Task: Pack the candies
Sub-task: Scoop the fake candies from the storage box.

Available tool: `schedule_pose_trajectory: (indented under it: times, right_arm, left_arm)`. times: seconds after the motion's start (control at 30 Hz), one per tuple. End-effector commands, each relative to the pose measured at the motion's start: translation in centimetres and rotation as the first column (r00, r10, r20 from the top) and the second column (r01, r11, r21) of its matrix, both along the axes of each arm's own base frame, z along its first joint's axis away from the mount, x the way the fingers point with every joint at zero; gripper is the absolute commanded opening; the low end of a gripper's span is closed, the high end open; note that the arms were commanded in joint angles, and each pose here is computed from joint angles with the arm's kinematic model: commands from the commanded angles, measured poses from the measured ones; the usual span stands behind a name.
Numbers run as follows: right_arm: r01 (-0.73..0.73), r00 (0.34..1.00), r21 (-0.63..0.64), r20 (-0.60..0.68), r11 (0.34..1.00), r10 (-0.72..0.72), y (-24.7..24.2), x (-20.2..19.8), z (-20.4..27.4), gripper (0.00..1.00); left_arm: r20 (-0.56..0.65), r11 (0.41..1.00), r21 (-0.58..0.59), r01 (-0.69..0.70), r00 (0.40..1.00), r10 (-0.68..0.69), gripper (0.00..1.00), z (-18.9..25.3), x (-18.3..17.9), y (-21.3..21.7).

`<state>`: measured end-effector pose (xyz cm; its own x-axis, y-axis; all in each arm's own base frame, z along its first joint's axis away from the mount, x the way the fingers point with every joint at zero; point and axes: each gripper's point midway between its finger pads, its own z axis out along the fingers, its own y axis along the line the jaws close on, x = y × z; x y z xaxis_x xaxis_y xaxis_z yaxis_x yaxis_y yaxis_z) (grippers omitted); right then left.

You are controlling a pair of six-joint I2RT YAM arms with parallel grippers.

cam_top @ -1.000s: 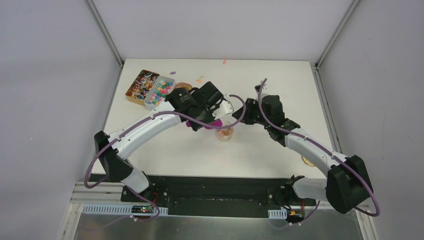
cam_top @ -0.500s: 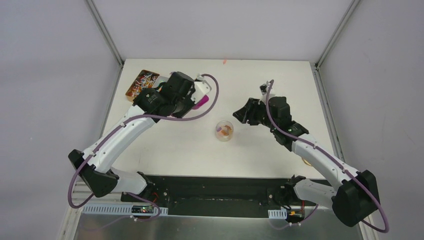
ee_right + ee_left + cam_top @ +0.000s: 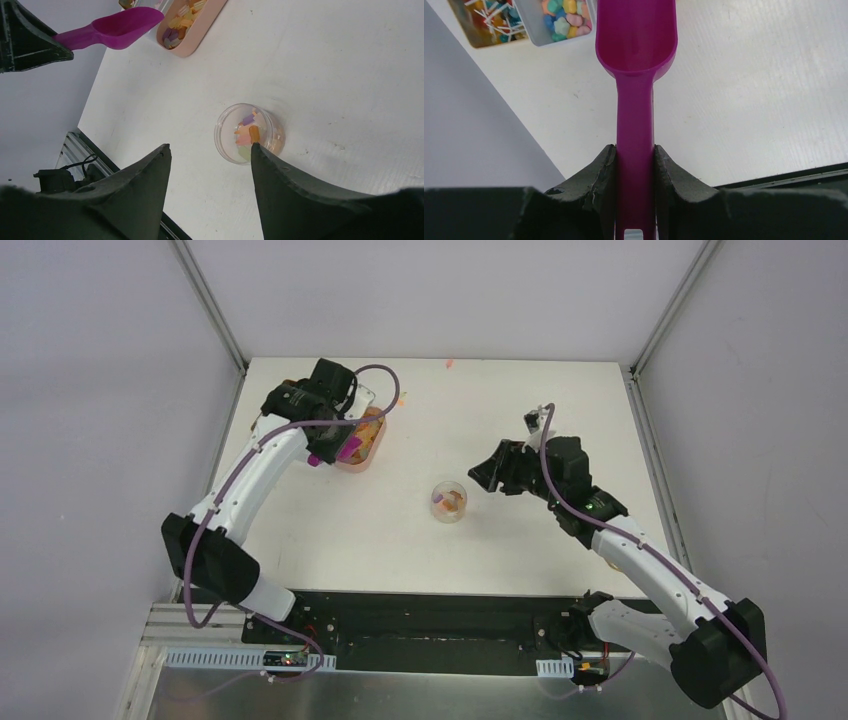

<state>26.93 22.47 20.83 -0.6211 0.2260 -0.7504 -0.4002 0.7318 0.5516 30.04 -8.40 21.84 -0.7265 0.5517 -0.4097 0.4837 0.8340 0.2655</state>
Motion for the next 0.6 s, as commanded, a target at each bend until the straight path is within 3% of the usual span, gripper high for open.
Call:
schedule_pose_trajectory:
  times: [0.0,0.57]
  right_arm:
    - [-0.025,0.999,-0.009,0.044,1.0,0.026,-0.2,-0.3,1.6,0.62]
    - [0.0,0.999,-0.006,0.043,1.0,0.0,-0.9,-0.9,1.6,0.63]
  left_arm:
    - [-0.041,0.999,0.007,-0.048,0.998,0.049,0.0,0.1,0.3,0.3]
    - [-0.135,0.987,0.146,-0.069,0.987,0.089,0.0,-1.5,3.2,1.2]
